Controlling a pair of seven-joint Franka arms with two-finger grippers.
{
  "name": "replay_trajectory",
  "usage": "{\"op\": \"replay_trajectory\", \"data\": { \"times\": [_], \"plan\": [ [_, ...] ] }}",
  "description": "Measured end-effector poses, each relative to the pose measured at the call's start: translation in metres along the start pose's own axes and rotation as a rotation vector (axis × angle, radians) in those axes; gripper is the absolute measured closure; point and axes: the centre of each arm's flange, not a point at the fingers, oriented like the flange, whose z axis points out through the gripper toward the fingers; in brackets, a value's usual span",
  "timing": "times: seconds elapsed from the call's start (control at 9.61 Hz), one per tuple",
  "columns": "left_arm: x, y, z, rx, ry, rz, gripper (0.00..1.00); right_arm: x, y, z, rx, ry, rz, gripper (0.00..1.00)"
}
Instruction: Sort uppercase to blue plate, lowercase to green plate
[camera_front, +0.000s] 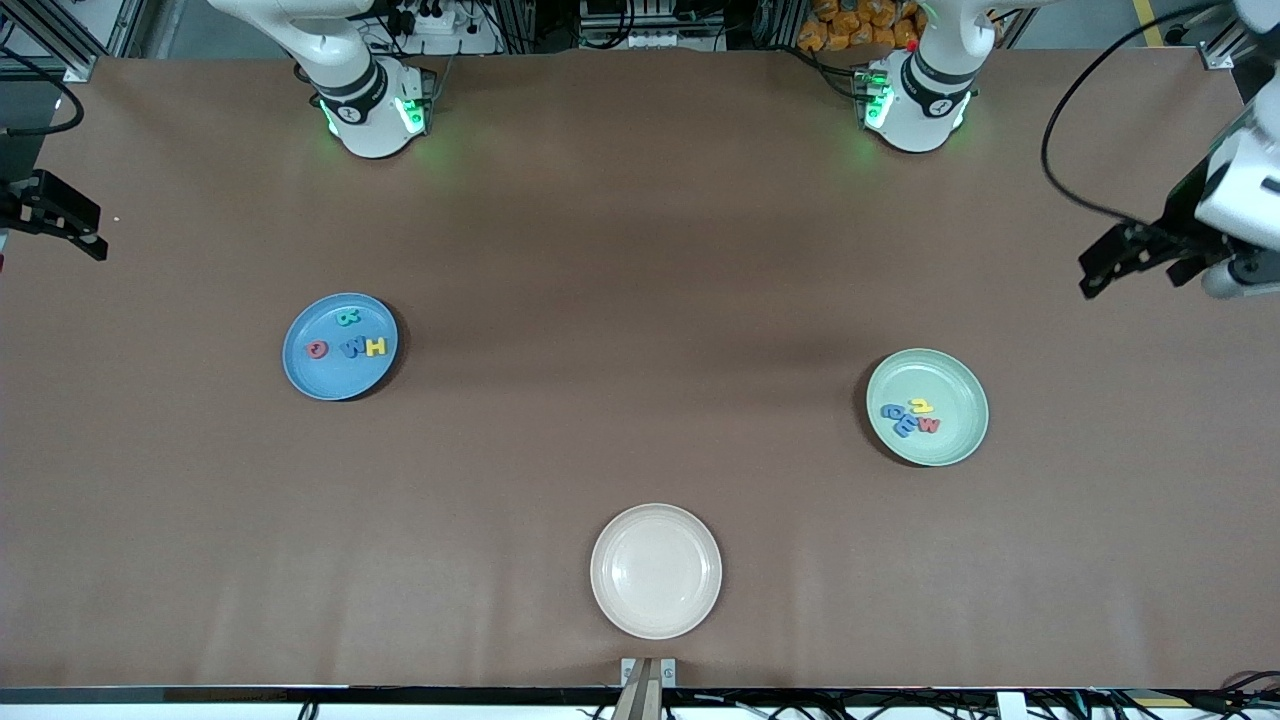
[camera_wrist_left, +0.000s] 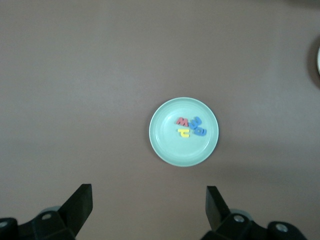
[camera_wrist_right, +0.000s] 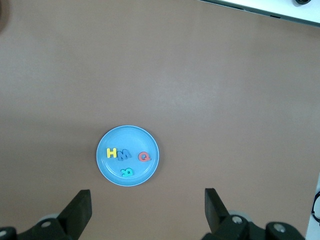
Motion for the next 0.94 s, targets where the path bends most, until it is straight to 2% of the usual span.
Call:
{"op": "replay_trajectory", "data": {
  "times": [0.42, 0.94],
  "plan": [
    [-0.012, 0.024, -0.036, 0.001, -0.043, 0.134, 0.00, -0.001, 0.002, 0.000, 0.000, 0.000, 0.004, 0.00],
    [-0.012, 0.024, -0.042, -0.012, -0.038, 0.140, 0.00, -0.001, 0.003, 0.000, 0.000, 0.000, 0.006, 0.00]
  ]
}}
